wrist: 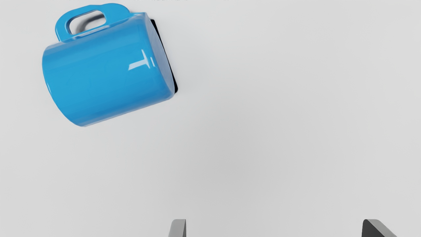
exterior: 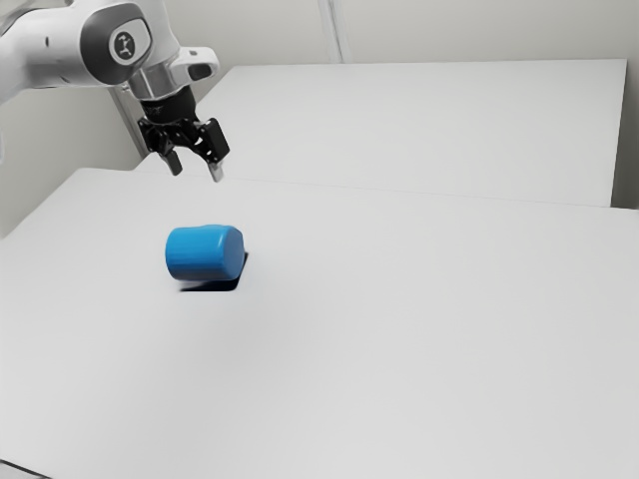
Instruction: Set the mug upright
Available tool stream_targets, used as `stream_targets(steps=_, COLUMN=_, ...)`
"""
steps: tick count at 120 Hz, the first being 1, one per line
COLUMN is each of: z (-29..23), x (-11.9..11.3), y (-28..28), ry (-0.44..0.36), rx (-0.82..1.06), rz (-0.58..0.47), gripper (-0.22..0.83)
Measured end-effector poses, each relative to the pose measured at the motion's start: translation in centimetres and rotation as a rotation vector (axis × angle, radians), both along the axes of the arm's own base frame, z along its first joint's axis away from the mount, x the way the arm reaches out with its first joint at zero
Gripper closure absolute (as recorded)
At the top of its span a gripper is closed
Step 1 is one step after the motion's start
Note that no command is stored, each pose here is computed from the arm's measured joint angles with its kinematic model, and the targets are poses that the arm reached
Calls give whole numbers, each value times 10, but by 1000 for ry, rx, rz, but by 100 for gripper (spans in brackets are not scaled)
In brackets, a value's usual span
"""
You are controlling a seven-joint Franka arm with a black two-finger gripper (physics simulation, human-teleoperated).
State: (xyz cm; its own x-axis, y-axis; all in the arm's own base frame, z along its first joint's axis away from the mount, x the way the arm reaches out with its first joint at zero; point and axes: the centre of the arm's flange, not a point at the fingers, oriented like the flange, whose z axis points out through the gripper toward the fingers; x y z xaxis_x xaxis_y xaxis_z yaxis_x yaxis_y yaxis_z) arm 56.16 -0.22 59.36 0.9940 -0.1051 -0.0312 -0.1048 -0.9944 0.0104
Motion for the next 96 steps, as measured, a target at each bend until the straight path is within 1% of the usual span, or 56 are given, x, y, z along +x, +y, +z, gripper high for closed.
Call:
stream_targets(steps=33, z=1, x=1, y=3, ry=-3, rx=0, rz=7, gripper=2)
stream_targets(steps=53, z=0, x=10, y=9, ry=-3, rx=-5, rz=21, gripper=2)
stream_targets(steps=82, z=-2, x=18, y=70, ry=-1, rx=-14, rz=125, gripper=2)
stream_targets(steps=96, z=-9, x=22, y=91, ry=8, rx=-18, rz=159, gripper=3)
